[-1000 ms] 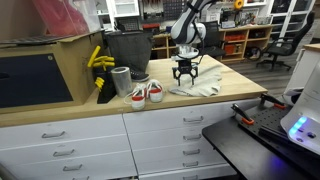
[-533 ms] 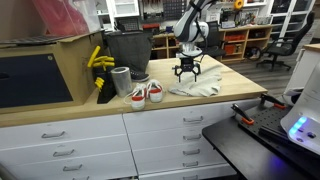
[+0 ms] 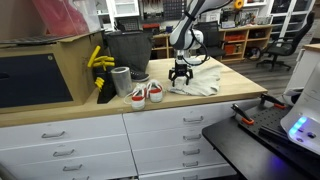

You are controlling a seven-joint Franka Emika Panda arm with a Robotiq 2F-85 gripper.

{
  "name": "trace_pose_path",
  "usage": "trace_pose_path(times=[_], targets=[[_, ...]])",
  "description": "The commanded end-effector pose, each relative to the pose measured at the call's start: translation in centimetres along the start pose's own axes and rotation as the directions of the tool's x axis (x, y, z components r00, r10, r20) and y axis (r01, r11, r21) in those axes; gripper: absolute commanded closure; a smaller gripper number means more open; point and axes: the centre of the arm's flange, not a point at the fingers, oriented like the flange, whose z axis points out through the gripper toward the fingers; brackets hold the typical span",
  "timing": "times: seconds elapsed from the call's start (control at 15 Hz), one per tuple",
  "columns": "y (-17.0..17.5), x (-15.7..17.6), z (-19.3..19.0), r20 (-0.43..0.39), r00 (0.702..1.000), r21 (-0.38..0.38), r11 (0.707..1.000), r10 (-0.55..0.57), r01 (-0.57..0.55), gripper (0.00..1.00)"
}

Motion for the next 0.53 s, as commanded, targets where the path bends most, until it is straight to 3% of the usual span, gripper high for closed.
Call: trace_pose_path(times=[0.0,0.13,0.33,0.47], targets=[[-0.1,1.8,-2.3,-0.013,0.984,0.081,0.981,-0.178,0.179,0.0],[1.2,2.3,-5.7,0.038,0.971,0.089,0.969,-0.236,0.232,0.0],[2.3,2.1,-8.7,0.191,0.955,0.039,0.974,-0.227,0.224,0.0],[3.0,1.7,-10.8,0.25,0.942,0.04,0.974,-0.226,0.223,0.0]])
